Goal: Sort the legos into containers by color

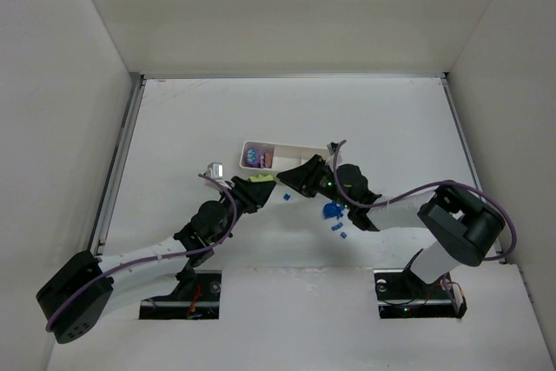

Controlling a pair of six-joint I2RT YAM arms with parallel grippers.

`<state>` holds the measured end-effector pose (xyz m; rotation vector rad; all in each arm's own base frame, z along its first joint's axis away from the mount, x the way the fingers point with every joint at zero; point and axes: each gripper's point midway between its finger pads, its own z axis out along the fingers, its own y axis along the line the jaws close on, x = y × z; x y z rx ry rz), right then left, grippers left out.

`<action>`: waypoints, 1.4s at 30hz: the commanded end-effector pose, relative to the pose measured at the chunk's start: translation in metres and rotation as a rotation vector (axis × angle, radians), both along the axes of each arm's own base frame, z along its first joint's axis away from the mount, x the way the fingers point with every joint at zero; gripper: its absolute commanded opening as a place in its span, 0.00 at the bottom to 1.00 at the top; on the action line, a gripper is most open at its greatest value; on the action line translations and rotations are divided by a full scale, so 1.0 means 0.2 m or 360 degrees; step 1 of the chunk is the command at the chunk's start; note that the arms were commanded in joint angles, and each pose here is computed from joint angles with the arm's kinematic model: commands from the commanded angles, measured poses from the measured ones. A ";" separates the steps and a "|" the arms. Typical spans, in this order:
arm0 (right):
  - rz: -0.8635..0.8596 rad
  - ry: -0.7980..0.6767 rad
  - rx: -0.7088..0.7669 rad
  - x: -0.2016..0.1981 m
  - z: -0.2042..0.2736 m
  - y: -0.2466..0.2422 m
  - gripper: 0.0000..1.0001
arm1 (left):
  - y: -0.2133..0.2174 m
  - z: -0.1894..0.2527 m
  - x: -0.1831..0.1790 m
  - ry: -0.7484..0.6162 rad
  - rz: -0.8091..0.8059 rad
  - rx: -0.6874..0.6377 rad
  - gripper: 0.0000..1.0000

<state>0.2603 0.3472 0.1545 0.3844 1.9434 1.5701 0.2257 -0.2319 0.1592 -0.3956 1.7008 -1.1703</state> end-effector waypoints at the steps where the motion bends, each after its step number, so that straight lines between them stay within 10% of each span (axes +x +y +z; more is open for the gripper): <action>1: -0.0011 -0.0125 0.0085 0.03 0.14 0.01 0.41 | -0.01 0.07 0.01 -0.0057 -0.0009 -0.0052 0.12; 16: -0.0101 -0.0198 -0.0492 0.04 -0.10 0.02 0.43 | 0.22 0.05 0.11 0.0001 0.0209 0.0051 0.13; 27: 0.0108 -0.0601 -0.0261 -0.11 0.25 0.04 0.59 | 0.08 0.25 0.06 0.0117 -0.0070 -0.0350 0.16; 42: 0.0334 -0.1428 -0.0676 -0.21 0.37 -0.13 0.83 | -0.07 0.50 -0.13 0.0616 -0.0738 -0.0830 0.20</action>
